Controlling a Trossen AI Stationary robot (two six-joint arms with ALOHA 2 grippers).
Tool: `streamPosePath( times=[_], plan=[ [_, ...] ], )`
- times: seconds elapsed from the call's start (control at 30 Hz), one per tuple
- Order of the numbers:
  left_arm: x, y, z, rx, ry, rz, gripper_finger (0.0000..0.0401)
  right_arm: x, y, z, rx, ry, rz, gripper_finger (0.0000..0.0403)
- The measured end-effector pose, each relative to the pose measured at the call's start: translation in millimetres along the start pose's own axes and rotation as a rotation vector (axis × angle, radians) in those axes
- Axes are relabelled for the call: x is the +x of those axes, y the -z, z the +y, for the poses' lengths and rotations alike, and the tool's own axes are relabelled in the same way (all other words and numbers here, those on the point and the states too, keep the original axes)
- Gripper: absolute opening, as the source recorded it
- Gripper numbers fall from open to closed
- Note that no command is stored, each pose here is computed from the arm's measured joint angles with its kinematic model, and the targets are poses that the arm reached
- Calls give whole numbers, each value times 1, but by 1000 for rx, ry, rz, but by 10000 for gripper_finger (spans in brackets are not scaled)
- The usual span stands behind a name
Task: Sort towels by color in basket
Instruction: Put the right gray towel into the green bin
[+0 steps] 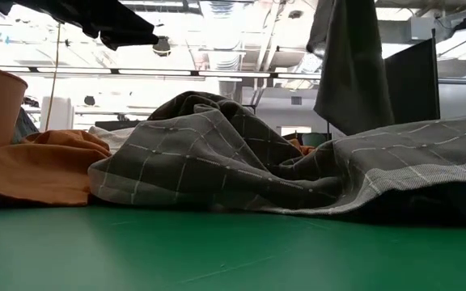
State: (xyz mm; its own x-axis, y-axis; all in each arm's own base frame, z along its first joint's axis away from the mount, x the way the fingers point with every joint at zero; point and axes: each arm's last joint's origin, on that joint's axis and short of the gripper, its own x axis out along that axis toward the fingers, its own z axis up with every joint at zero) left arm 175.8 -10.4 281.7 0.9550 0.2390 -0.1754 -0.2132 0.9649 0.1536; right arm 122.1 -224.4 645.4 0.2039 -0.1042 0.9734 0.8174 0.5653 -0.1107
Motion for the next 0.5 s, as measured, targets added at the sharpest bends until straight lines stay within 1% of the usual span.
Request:
streamPosePath(
  times=[0.07, 0.2, 0.27, 0.4, 0.5],
  plan=[
    [0, 0, 0, -2, 0, 0, 210, 3, -7, 8, -20, -4, 13, 21],
    [0, 1, 0, -8, 1, 13, 210, 6, -8, 9, -77, -4, 182, 21],
    [0, 2, 0, -11, 2, 17, 210, 6, -8, 13, -90, -19, 235, 21],
    [0, 2, 0, -11, 2, 20, 210, 10, -22, 31, -117, -77, 261, 21],
    [0, 2, 0, -11, 2, 20, 210, 11, -29, 48, -132, -136, 328, 21]
  ],
)
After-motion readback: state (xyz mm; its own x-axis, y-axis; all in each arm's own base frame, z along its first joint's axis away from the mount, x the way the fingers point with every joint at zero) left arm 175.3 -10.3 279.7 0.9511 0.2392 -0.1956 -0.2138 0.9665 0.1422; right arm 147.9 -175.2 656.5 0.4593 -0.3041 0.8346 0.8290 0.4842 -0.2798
